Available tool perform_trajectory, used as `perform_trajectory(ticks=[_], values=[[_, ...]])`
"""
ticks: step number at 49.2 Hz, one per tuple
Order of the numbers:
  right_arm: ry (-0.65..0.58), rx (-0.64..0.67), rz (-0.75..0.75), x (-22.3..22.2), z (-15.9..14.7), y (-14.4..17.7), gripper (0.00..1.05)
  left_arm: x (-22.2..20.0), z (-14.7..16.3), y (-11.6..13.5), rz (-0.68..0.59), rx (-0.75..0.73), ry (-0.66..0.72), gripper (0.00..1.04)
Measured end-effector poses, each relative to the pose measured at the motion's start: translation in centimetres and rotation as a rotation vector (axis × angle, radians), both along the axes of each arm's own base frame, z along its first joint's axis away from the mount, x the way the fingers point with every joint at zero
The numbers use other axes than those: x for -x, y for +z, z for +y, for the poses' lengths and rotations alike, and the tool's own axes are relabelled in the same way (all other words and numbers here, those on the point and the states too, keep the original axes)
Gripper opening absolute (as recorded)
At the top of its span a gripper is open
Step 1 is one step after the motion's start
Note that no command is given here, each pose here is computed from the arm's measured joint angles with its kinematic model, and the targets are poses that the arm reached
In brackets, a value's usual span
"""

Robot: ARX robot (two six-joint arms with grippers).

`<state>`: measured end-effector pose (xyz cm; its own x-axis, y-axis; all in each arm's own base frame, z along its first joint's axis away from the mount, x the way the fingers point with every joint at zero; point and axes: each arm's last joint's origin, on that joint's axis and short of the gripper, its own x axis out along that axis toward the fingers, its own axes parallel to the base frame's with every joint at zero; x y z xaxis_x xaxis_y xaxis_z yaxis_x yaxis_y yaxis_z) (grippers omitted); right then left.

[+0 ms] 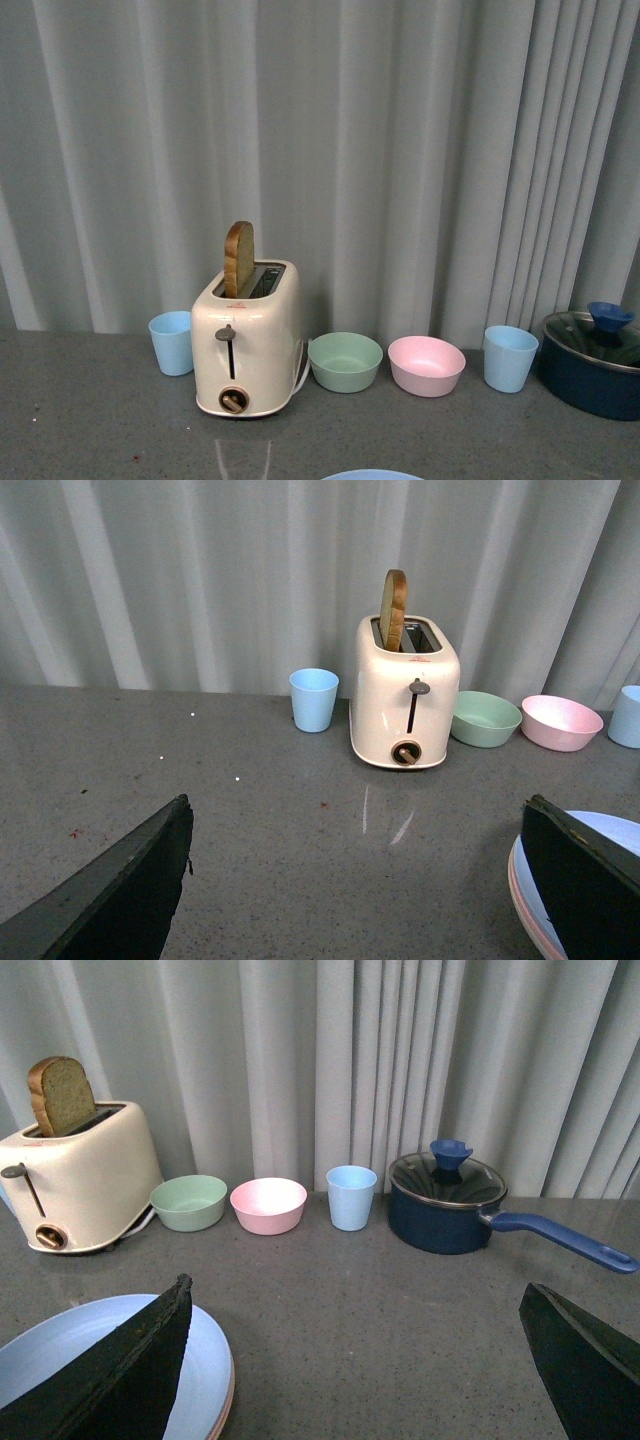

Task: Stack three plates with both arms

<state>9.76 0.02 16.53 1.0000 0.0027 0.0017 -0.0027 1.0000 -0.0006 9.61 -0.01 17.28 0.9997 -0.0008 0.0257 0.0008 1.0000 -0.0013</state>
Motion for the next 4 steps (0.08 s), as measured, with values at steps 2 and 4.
perform_trajectory(ticks=[2,4], values=[[0.0,0.0,0.0,0.0,0.0,0.0,0.97,0.0,0.0,0.0,0.0,0.0,0.0,0.98],[0.0,0.0,0.0,0.0,0.0,0.0,0.97,0.0,0.0,0.0,0.0,0.0,0.0,0.98]])
